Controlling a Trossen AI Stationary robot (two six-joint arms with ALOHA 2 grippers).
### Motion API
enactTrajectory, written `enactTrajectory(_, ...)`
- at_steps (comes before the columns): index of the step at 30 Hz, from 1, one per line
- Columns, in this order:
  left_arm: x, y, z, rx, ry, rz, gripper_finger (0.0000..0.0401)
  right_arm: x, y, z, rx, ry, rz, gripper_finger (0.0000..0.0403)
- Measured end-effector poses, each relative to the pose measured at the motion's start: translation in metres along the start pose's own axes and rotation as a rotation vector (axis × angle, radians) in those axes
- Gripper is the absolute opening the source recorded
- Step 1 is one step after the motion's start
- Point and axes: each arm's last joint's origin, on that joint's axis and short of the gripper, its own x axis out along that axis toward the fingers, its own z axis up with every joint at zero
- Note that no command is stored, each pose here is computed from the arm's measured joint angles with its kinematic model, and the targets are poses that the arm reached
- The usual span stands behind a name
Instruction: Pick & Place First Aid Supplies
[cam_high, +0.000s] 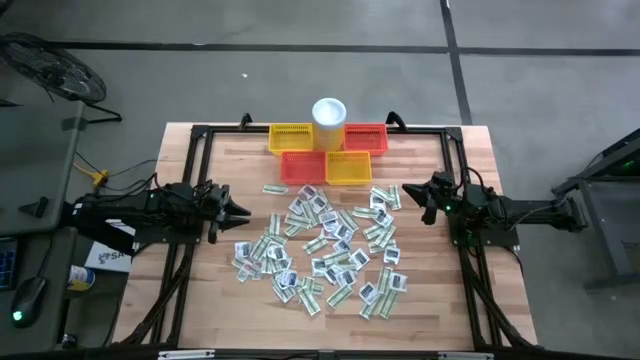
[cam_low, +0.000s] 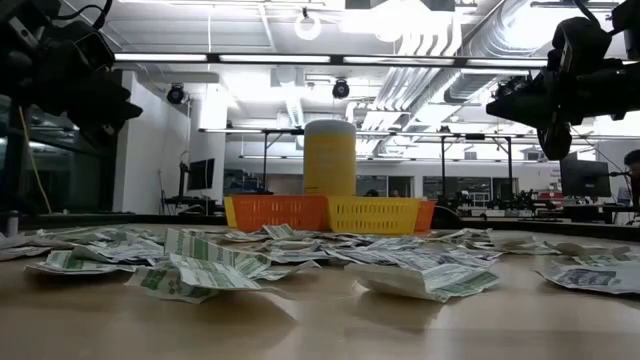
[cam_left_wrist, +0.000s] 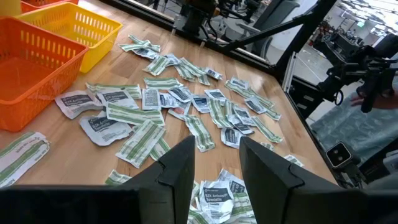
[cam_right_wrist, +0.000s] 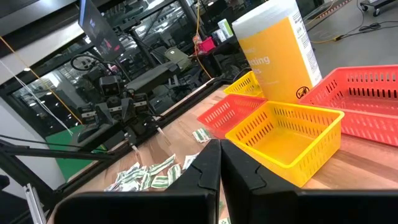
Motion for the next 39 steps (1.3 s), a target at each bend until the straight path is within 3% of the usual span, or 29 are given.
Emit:
enactTrajectory(21,0.0,0.0,0.0,0.0,0.0,0.0,0.0127,0.0,0.001,-0.001,0.005,0.022,0.042,0.0002)
enactTrajectory(24,0.0,0.0,0.0,0.0,0.0,0.0,0.0127,0.0,0.0,0.0,0.037,-0.004,-0.02,0.0002)
enactTrajectory(27,0.0,0.0,0.0,0.0,0.0,0.0,0.0127,-0.001,-0.001,0.005,0.024,0.04,-0.156,0.0003)
enactTrajectory(31,0.0,0.0,0.0,0.0,0.0,0.0,0.0127,-0.001,0.007,0.029,-0.034,0.107,-0.305,0.0002)
enactTrajectory(35,0.0,0.0,0.0,0.0,0.0,-0.001,0.0127,0.01,0.017,0.057,-0.084,0.22,-0.419,0.0002)
enactTrajectory(39,0.0,0.0,0.0,0.0,0.0,0.0,0.0127,0.033,0.022,0.078,-0.171,0.395,-0.437,0.0003)
